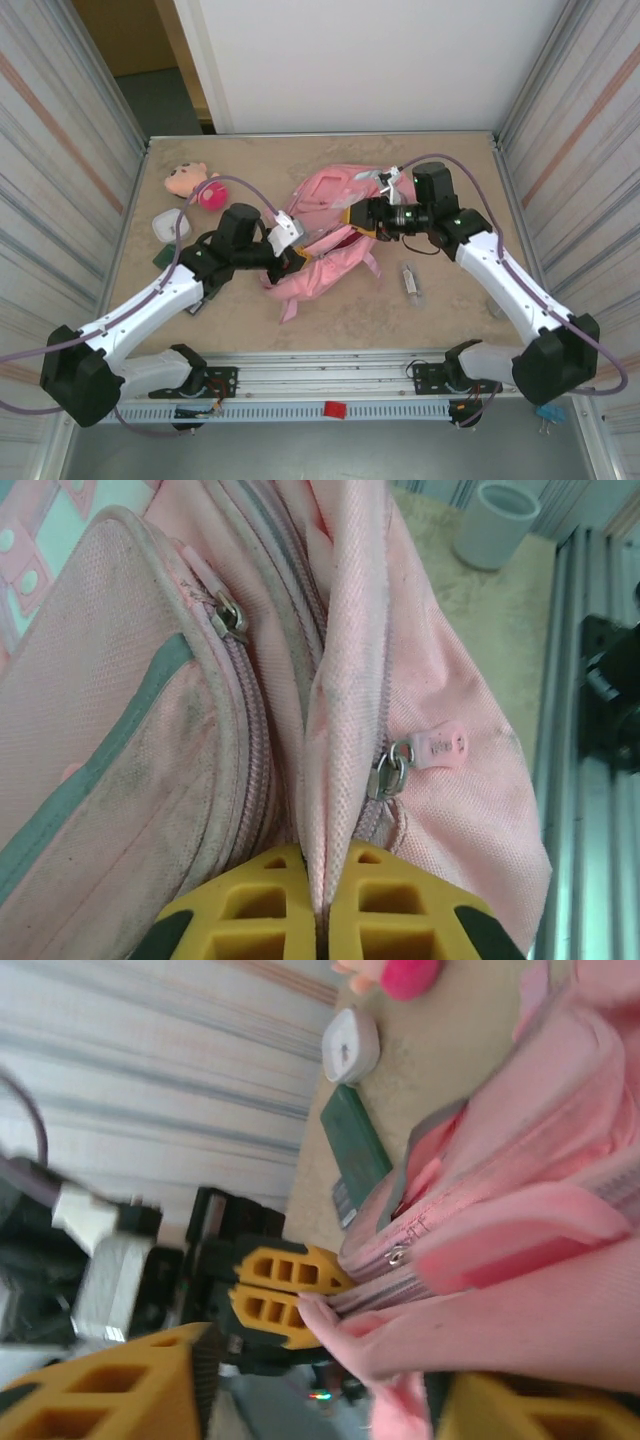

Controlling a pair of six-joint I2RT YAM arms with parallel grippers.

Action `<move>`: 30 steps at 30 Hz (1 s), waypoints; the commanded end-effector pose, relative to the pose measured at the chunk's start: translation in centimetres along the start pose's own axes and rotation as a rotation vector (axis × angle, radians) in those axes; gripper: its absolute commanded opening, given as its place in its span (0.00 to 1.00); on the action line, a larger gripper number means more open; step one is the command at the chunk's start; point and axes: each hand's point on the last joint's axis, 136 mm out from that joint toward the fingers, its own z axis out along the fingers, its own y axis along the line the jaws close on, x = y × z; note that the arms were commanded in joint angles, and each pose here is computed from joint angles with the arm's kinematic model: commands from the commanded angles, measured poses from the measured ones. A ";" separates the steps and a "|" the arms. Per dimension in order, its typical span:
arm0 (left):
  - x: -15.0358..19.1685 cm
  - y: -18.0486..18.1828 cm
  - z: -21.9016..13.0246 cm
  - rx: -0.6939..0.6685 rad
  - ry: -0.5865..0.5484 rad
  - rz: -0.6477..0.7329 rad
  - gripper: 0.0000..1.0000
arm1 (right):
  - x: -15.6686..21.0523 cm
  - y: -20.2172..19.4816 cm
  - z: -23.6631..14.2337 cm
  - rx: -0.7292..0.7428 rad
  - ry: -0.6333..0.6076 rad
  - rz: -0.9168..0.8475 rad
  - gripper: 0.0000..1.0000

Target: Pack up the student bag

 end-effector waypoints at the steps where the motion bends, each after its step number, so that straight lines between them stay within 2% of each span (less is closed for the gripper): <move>1: -4.7 -1.5 -1.6 0.094 -0.142 -0.037 0.00 | 0.4 0.6 -2.0 0.031 -0.103 -0.387 0.63; 3: -4.9 -0.8 -1.6 0.058 -0.144 -0.067 0.00 | 0.2 -1.1 -3.1 0.142 -0.177 -0.404 0.69; 5: -4.8 0.6 -1.6 -0.017 -0.136 -0.131 0.00 | -0.3 -1.2 -5.2 0.210 -0.258 -0.373 0.74; 9: -4.4 2.9 -1.6 -0.141 -0.154 -0.297 0.00 | -0.2 -0.7 -8.2 0.286 -0.347 -0.208 0.85; 12: -4.4 3.3 -1.7 -0.175 -0.180 -0.374 0.00 | 1.5 -1.3 -8.9 0.304 -0.348 -0.001 0.85; 15: -4.6 2.8 -1.4 -0.194 -0.185 -0.406 0.00 | 4.7 -1.6 -7.0 0.278 -0.273 0.158 0.82; 20: -5.0 1.9 -0.7 -0.183 -0.181 -0.434 0.00 | 8.2 -0.9 -2.7 0.261 -0.190 0.192 0.82; 27: -5.6 0.8 -0.3 -0.133 -0.187 -0.440 0.00 | 8.3 -2.5 2.8 0.239 -0.119 0.211 0.79; 30: -6.2 0.3 -0.4 -0.101 -0.206 -0.445 0.00 | 7.8 -2.5 4.4 0.213 -0.101 0.190 0.68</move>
